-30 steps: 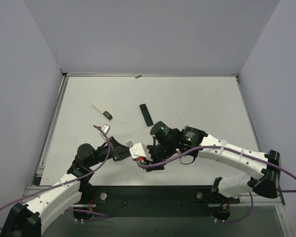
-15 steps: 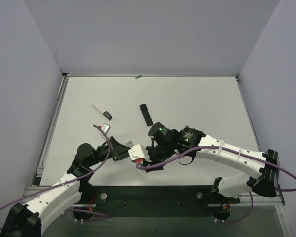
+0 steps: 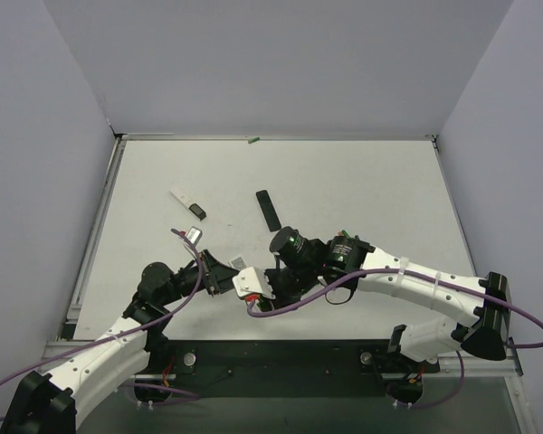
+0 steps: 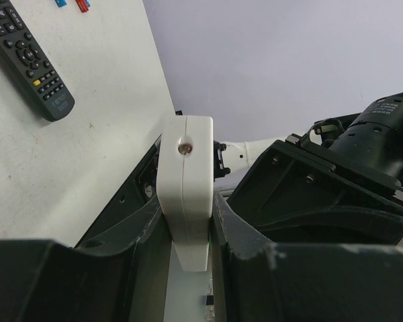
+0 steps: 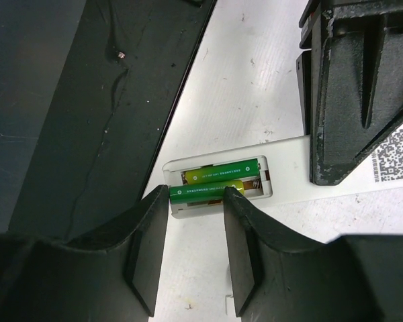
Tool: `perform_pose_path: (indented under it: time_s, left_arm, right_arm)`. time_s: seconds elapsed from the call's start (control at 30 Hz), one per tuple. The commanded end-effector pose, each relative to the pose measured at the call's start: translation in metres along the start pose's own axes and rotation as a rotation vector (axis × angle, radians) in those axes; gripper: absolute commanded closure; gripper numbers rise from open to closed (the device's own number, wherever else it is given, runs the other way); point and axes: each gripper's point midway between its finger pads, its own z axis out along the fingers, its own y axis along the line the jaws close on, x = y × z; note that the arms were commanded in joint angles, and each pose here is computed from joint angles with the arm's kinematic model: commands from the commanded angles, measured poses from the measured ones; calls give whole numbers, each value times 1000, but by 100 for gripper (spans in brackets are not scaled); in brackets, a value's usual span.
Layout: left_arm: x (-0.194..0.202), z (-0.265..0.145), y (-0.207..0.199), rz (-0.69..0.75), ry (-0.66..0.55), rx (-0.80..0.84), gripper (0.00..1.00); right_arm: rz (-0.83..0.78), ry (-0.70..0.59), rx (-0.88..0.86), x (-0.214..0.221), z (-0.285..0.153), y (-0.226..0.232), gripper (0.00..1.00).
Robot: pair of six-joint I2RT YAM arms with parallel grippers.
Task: Load the batteries into the remote control
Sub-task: Load the battery into the remote control.
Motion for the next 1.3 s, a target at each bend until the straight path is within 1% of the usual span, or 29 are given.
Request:
perform_pose_path:
  time_s: [0.0, 0.57, 0.67, 0.9, 1.27]
  left_arm:
    - [-9, 0, -43, 46, -16, 133, 100]
    - [-8, 1, -42, 11, -7, 126, 100]
    - [-8, 1, -48, 20, -2, 140, 100]
    - [-8, 0, -57, 13, 5, 173, 100]
    - [-8, -3, -70, -2, 3, 225, 100]
  right_arm:
    - [-13, 38, -8, 9, 9, 1, 66]
    - [-24, 95, 37, 22, 17, -8, 67]
    - [-23, 106, 36, 25, 19, -9, 70]
    - [-17, 147, 61, 35, 23, -16, 72]
    - [10, 181, 94, 47, 35, -25, 80]
